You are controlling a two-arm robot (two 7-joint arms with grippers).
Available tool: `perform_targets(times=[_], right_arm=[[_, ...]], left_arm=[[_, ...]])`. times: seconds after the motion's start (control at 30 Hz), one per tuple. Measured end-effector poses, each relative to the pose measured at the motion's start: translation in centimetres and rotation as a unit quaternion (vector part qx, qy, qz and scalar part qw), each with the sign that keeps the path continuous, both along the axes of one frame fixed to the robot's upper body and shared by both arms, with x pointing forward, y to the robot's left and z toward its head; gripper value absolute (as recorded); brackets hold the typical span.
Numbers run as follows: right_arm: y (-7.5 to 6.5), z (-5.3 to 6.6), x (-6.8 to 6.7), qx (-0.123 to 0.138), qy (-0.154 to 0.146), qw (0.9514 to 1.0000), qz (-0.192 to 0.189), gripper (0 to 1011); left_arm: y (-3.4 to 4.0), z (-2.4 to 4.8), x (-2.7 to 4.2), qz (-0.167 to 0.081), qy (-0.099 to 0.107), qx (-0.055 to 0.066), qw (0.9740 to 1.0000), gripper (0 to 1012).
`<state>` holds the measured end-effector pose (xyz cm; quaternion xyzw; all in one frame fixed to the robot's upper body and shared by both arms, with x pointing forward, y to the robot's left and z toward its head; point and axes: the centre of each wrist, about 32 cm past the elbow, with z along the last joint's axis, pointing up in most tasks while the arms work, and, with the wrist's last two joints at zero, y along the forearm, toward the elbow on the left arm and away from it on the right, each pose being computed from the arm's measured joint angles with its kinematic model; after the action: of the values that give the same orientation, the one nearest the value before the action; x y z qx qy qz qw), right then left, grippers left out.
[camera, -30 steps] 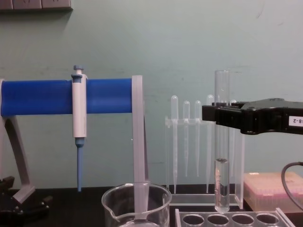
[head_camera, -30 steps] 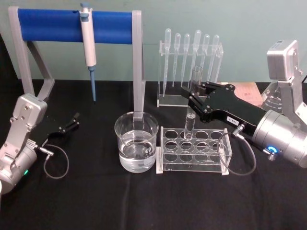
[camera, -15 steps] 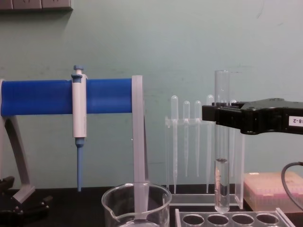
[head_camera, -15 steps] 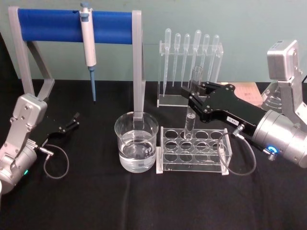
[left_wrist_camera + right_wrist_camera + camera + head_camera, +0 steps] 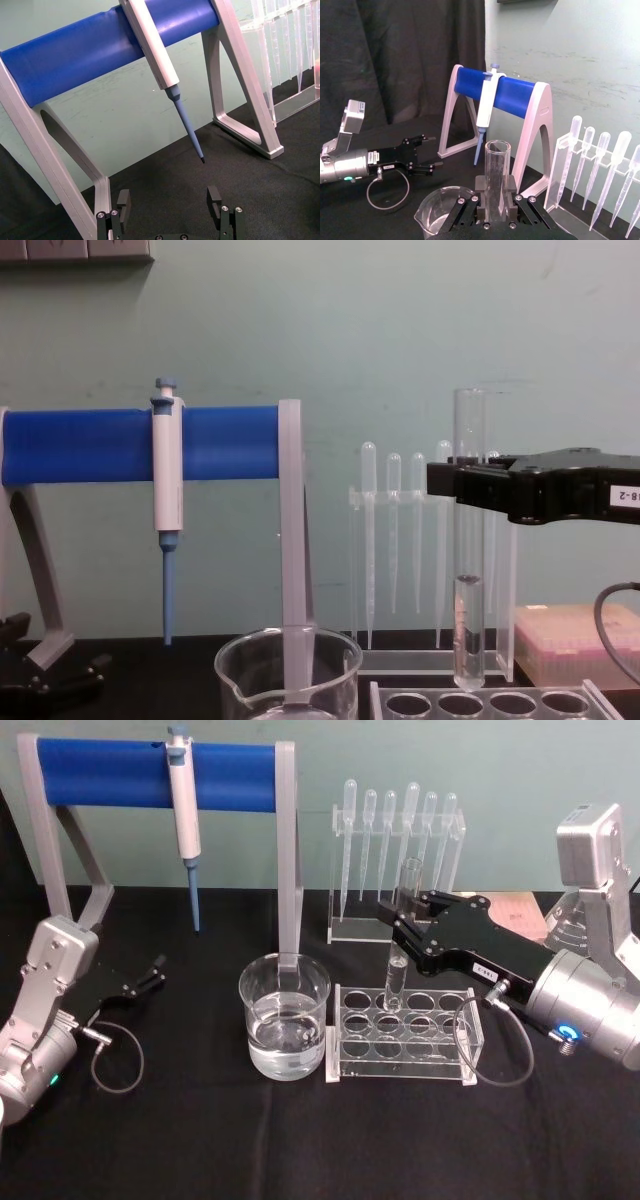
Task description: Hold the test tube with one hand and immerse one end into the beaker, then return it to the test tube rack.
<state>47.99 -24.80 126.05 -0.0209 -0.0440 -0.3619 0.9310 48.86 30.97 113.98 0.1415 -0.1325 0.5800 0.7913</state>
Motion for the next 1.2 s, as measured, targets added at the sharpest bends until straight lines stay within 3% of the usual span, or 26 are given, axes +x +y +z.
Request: perform_targets(times=[0.13, 0.3, 0.5, 0.6, 0.8, 1.0, 1.2], right_arm=[[0.1, 0.2, 0.0, 0.000, -0.001, 1.0000, 0.002, 225], [0.9, 1.2, 0.2, 0.005, -0.013, 0.9998, 0.013, 225], [3.2, 2.9, 0.8, 0.014, -0.033, 0.9984, 0.044, 225], [4.1, 3.0, 1.3, 0.022, -0.032, 0.9977, 0.056, 225], [6.5, 1.9, 2.7, 0.031, -0.025, 0.9965, 0.074, 225], [7.4, 0.2, 3.4, 0.016, -0.025, 0.9969, 0.073, 225], [7.9, -2.2, 3.9, 0.007, -0.017, 0.9972, 0.072, 225]], left_arm=[[0.00, 0.00, 0.00, 0.000, 0.000, 0.000, 1.0000, 1000], [0.00, 0.00, 0.00, 0.000, 0.000, 0.000, 1.0000, 1000], [0.00, 0.00, 0.00, 0.000, 0.000, 0.000, 1.0000, 1000], [0.00, 0.00, 0.00, 0.000, 0.000, 0.000, 1.0000, 1000], [0.00, 0.00, 0.00, 0.000, 0.000, 0.000, 1.0000, 1000], [0.00, 0.00, 0.00, 0.000, 0.000, 0.000, 1.0000, 1000], [0.00, 0.00, 0.00, 0.000, 0.000, 0.000, 1.0000, 1000]])
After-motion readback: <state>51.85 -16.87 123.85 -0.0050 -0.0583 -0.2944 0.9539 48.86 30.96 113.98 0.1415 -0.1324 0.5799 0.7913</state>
